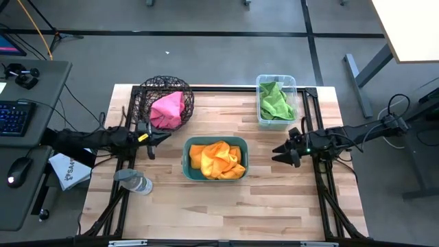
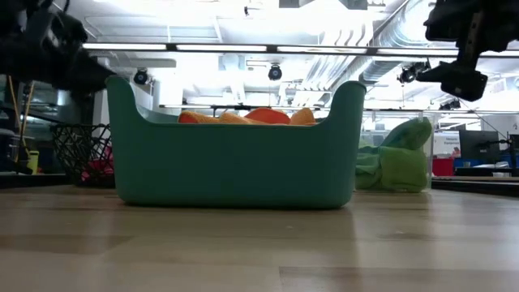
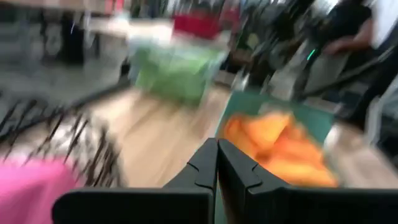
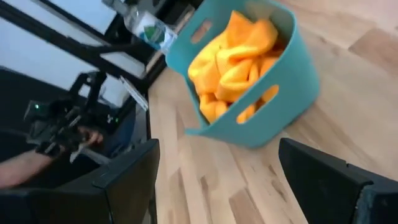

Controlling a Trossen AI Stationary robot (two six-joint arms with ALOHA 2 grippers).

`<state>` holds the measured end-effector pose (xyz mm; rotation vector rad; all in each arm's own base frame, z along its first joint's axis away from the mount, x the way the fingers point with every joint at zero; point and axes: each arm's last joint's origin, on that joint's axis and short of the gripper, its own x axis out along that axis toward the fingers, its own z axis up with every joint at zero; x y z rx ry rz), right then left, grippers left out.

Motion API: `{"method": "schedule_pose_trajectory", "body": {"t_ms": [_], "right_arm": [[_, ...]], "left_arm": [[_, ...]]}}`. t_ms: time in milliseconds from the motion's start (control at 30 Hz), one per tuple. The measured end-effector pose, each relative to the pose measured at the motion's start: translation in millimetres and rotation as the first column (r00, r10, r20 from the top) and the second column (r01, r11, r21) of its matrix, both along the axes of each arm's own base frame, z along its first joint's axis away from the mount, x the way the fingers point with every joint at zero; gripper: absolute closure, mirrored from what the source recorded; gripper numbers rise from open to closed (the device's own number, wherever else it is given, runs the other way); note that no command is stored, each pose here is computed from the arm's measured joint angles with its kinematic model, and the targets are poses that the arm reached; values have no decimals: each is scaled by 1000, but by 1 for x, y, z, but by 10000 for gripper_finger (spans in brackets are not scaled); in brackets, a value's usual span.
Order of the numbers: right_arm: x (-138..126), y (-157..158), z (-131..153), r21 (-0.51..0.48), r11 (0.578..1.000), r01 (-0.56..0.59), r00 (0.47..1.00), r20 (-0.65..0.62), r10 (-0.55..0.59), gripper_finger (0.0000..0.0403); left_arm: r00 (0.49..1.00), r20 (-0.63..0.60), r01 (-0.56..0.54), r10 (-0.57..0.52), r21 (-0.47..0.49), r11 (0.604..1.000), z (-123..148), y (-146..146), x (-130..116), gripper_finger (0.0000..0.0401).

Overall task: Sort microfiber towel by color & place in baskets
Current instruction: Return to Home Position

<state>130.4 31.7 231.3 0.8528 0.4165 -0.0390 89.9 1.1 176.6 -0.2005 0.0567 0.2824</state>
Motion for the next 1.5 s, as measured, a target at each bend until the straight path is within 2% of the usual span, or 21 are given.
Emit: {"method": "schedule_pose_trajectory", "body": {"t_ms": [133,433,600,667,767,900,967,1100,1200,1400,1500], "right_arm": [[-1,0,-2,-26,999,-29,999,-24,29,77],[-3,0,-7,-153,985,-81,996,-58,73,77],[-3,-1,-7,-177,980,-88,995,-59,79,77],[-3,-1,-7,-173,981,-87,995,-59,77,77],[-3,0,-7,-160,984,-80,996,-57,72,77],[-3,0,-6,-143,987,-72,996,-58,64,77],[-3,0,-6,-134,989,-67,996,-58,60,77],[-3,0,-6,-129,989,-65,997,-57,58,77],[-3,0,-6,-132,989,-66,997,-57,59,77],[-2,-4,-6,-226,974,11,999,-42,-21,77],[-2,-4,-6,-228,973,22,999,-36,-31,77]], "left_arm": [[986,-159,27,-40,-84,996,-5,-1,-7,401],[994,-78,61,-74,-162,985,-6,-2,-2,401],[999,42,34,-32,-56,998,-4,-2,6,401],[996,81,50,-49,-15,999,-8,-2,9,401],[994,51,90,-91,37,995,-11,-4,12,401],[996,-8,88,-87,69,994,-15,-3,15,401],[997,-33,70,-68,68,995,-17,-2,16,401],[998,-52,42,-42,4,999,-21,0,18,401],[996,-70,50,-50,4,999,-22,-1,19,401],[996,-76,51,-51,3,999,-23,-1,20,401],[996,-71,51,-51,3,999,-22,-1,19,401]]}}
